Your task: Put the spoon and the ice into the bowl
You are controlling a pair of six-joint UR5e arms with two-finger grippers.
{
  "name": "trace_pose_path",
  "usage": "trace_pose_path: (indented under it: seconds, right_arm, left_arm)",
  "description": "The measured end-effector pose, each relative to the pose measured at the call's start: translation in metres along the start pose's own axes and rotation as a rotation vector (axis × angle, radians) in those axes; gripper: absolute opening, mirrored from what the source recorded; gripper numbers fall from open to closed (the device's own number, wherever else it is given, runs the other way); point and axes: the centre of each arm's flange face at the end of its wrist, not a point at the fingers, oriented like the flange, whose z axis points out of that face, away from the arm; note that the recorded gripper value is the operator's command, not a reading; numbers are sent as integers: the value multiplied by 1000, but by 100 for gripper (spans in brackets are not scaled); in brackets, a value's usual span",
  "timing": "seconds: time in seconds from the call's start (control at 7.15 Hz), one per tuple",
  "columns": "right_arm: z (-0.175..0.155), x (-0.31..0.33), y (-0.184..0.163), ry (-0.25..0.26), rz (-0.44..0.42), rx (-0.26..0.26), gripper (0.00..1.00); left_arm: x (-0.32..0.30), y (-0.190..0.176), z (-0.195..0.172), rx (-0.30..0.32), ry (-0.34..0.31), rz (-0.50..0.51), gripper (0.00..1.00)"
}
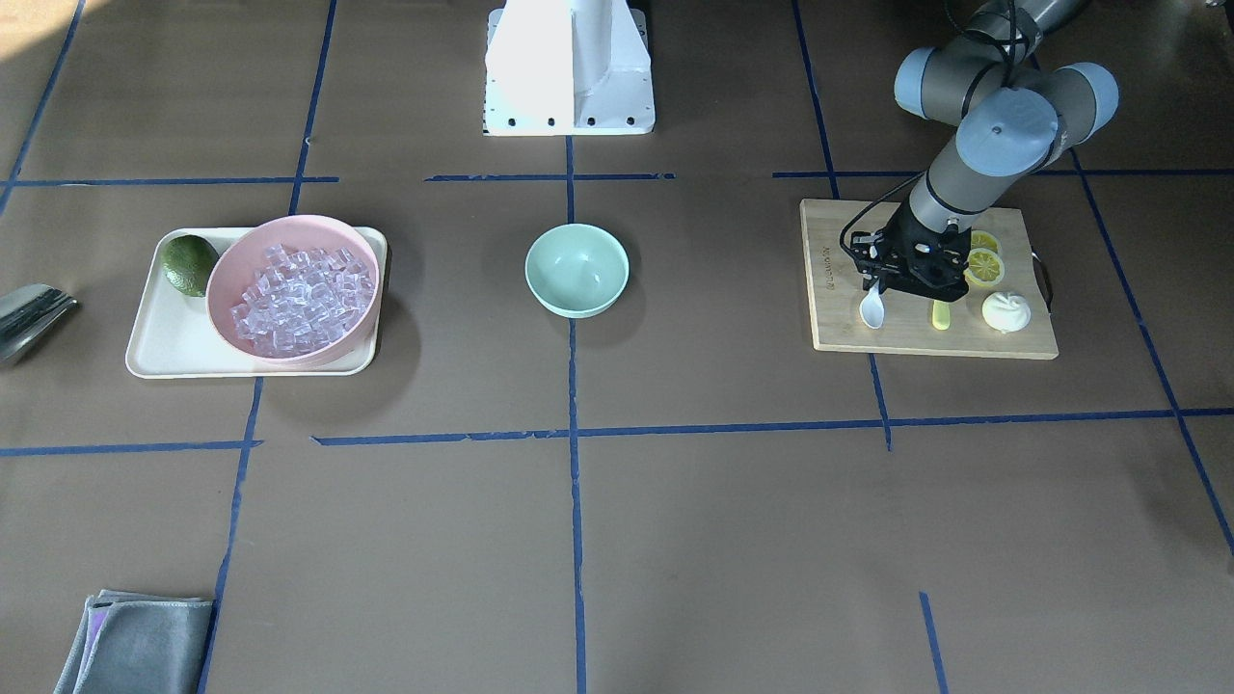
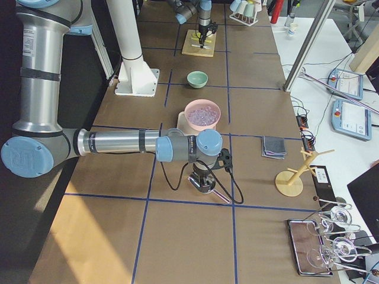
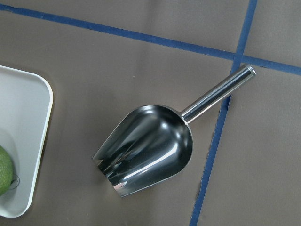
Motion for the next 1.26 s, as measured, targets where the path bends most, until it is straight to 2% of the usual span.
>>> trace_pose_path:
  seconds: [0.28, 0.42, 0.56, 0.7, 0.84, 1.12, 1.26]
  right_arm:
    - [-1, -1, -1, -1, -1, 2, 99]
    - [-1, -2, -1, -2, -2, 3, 99]
    - [-1, -2, -1, -3, -2, 3, 99]
    - [-1, -2, -1, -3, -1, 3, 99]
    - [-1, -2, -1, -3, 0, 3, 99]
    - [-1, -2, -1, -3, 1, 3, 99]
    - [-1, -2, -1, -4, 2, 3, 99]
  left_arm:
    - [9, 0, -10, 8, 18, 3, 0]
    - [22, -4, -23, 23, 36, -27, 0]
    - [53, -16, -39, 34, 59, -101, 0]
    - [104, -30, -50, 11, 63, -186, 0]
    - [172, -33, -57, -26, 35, -248, 0]
    - [261, -25, -64, -57, -16, -282, 0]
    - [292, -24, -62, -69, -19, -284, 0]
